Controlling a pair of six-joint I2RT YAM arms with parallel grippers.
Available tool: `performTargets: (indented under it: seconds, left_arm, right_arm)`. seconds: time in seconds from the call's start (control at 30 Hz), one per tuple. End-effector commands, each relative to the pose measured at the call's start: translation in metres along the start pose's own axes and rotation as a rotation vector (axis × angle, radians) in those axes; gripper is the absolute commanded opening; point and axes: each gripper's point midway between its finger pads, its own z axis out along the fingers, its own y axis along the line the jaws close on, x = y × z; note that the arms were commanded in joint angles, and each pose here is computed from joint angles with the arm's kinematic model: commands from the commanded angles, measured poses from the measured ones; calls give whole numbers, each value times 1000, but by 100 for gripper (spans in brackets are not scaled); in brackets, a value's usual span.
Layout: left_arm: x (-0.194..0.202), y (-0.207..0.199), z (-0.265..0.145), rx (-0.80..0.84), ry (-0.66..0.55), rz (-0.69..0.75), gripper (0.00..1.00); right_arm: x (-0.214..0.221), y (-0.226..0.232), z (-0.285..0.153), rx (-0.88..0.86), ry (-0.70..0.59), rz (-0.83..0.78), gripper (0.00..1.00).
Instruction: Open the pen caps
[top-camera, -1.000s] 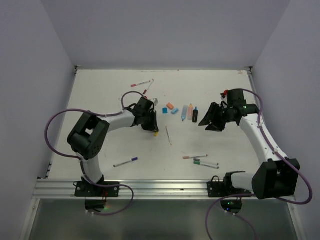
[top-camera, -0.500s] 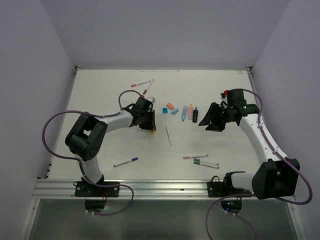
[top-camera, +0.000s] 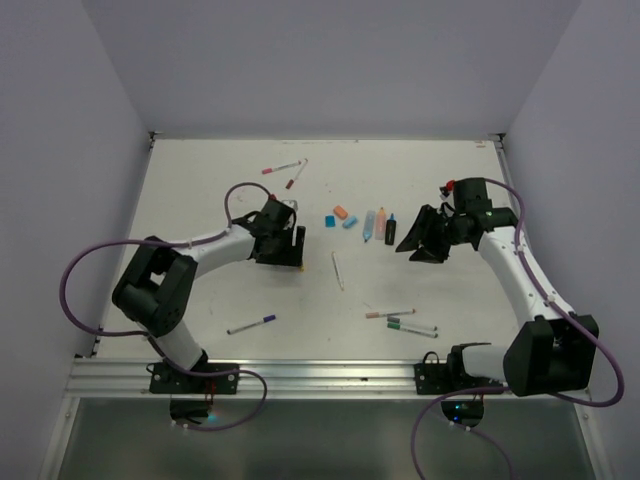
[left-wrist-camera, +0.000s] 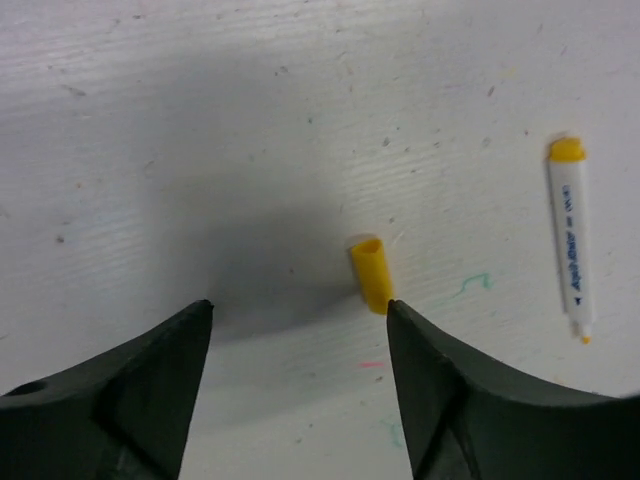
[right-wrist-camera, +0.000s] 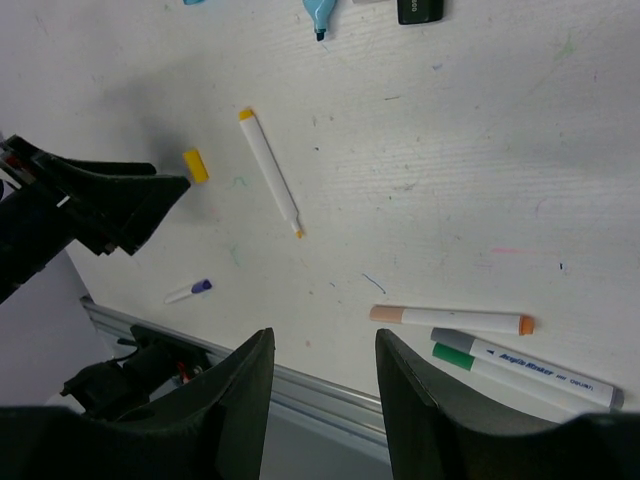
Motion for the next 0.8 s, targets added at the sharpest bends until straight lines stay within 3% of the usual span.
performTargets:
  seconds: [0.0,0.03,0.1,0.33,0.4,0.5,0.67,0.7,0.77]
  left_arm:
    - [6,28,-22,-125,31,49,80]
    - [-10,26,-29,-142,2,54,83]
    - [-33,23,-38,-162,-40,67,99]
    - [-98,24,-39,-248,-116,137,100]
    - [-133,25,-36,-246,-151,151,100]
    - [-187,11,-29,-65,-216,174,100]
    - [-260,28,-6,8,-266,254,81]
    - [-263,32,2,5,-261,267,74]
    - [-268,41,16,14,-271,279,68]
  right_arm:
    - [-7,10,-2,-39,-5,-27,49]
    - [-8,10,-1,-41,-3,-25,49]
    - [-10,12,0,-49,4,-23,49]
    - [-14,17,4,-63,20,-20,49]
    - [-13,19,7,-78,30,-13,49]
    - [-13,21,10,-81,38,-14,49]
    - [-15,24,15,-81,54,-22,49]
    - [-15,24,16,-78,55,-22,49]
    - [-16,27,17,-78,65,-24,49]
